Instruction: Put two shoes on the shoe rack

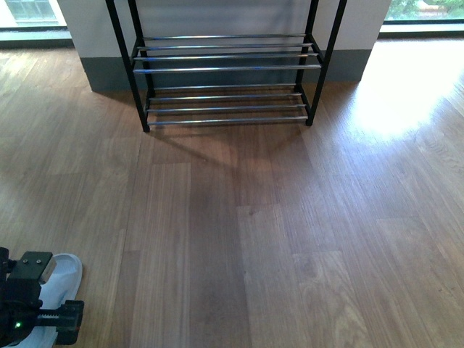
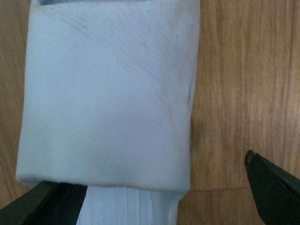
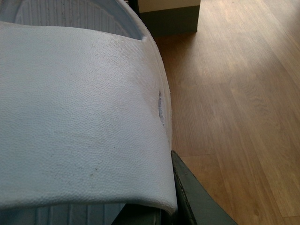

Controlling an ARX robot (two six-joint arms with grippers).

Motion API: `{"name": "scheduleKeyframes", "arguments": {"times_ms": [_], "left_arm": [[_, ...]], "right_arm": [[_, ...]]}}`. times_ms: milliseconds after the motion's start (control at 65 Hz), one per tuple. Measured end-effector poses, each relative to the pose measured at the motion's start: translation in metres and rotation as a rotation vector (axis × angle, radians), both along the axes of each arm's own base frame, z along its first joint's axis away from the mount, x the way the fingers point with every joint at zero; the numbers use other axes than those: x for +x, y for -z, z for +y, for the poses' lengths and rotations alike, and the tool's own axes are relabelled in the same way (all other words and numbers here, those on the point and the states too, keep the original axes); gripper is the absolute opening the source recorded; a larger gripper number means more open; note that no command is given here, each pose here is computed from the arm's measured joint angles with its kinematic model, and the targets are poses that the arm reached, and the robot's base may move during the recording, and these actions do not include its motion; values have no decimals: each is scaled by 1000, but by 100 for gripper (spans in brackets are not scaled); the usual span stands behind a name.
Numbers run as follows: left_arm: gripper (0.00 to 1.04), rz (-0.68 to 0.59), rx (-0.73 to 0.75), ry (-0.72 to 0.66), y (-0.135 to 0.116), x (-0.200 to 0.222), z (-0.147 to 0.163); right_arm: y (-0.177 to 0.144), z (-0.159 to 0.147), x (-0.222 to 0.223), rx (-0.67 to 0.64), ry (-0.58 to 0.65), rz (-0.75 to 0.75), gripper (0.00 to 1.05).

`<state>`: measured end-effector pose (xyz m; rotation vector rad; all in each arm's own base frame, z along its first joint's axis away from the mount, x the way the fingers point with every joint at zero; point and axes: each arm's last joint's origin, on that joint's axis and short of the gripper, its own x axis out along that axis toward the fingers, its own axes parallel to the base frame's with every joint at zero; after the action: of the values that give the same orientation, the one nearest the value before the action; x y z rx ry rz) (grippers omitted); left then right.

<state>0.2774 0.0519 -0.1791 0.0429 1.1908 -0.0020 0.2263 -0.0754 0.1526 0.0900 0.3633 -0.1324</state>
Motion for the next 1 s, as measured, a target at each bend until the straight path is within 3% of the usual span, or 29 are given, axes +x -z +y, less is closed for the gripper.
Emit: {"name": "scheduleKeyframes", "arguments": {"times_ms": [92, 431, 584, 692, 861, 1000], "left_arm": [[93, -7, -8, -5, 4, 3, 0], [48, -32, -29, -11, 5, 1, -2], [16, -57, -57, -45, 4, -3, 5], [2, -73, -71, -64, 2, -5, 8], [2, -79, -96, -83, -6, -5, 9], [2, -139, -112, -61, -24, 25, 4]], "right_arm": [[0, 0, 0, 0, 0, 0, 1], [0, 0, 0, 0, 0, 0, 1], [0, 0, 0, 0, 0, 0, 1], [0, 0, 0, 0, 0, 0, 1], [0, 0, 0, 0, 0, 0, 1], [0, 0, 0, 0, 0, 0, 1]]}}
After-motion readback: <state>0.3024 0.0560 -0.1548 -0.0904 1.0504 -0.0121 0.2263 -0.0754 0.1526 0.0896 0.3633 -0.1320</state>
